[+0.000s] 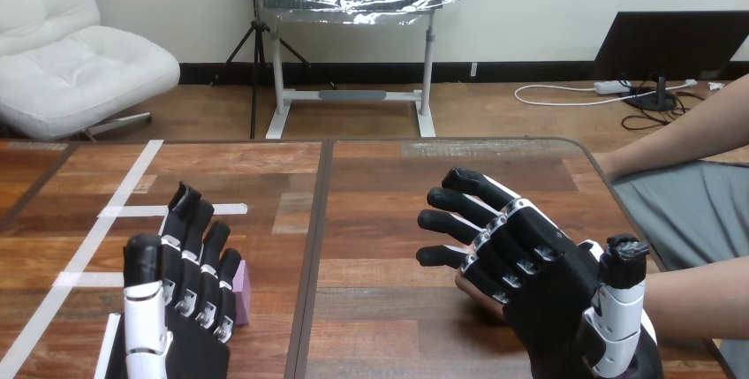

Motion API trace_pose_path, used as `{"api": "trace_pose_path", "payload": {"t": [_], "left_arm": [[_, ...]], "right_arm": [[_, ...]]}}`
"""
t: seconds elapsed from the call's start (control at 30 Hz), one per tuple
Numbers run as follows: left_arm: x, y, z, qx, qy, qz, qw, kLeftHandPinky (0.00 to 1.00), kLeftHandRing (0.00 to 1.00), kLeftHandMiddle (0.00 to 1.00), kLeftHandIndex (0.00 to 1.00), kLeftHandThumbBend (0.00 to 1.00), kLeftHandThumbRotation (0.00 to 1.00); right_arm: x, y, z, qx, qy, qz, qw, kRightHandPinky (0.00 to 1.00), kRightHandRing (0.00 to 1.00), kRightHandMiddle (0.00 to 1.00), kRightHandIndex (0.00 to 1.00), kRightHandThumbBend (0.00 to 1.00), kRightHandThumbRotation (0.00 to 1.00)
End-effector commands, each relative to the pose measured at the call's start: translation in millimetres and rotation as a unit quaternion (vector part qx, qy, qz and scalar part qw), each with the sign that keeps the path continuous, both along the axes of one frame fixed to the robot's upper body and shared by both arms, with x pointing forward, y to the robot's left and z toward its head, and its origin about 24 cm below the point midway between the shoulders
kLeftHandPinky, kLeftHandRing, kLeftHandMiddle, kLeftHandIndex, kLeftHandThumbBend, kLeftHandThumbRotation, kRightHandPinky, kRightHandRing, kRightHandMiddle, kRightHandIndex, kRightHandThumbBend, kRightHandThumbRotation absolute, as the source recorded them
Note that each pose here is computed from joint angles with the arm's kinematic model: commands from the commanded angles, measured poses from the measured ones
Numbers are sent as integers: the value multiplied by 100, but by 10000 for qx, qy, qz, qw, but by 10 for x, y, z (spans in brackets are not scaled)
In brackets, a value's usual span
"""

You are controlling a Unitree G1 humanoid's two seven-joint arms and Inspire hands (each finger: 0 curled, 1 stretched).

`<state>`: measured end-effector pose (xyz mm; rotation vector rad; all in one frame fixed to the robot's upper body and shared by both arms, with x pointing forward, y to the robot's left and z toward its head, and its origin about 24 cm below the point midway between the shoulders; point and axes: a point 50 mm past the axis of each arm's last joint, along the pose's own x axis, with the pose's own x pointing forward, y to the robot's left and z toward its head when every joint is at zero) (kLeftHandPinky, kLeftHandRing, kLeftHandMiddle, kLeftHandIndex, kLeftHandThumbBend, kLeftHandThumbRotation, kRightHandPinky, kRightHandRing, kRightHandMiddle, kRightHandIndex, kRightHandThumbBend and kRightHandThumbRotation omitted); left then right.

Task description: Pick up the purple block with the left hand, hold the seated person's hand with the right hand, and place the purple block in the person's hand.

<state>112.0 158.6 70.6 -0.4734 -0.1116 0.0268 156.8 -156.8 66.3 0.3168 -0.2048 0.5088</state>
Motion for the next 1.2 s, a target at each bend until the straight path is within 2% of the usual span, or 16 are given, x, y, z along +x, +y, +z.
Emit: {"api": "trace_pose_path", "payload": {"t": [0.0, 0.67, 1.17], "left_arm": [[323, -46, 261, 24, -1175, 74, 9930, 100, 100, 99, 94, 53, 87], [366, -25, 192, 276, -1072, 182, 9937, 100, 99, 98, 94, 46, 90], [463, 91, 154, 1070, -1010, 336, 9885, 100, 97, 96, 93, 49, 88]], "right_arm": [[102, -7, 221, -10, -699, -41, 9975, 72, 83, 83, 84, 88, 95], [101, -2, 219, -7, -705, -72, 9975, 71, 82, 83, 83, 88, 95], [107, -2, 217, -20, -676, -46, 9977, 71, 83, 84, 84, 88, 95]]}}
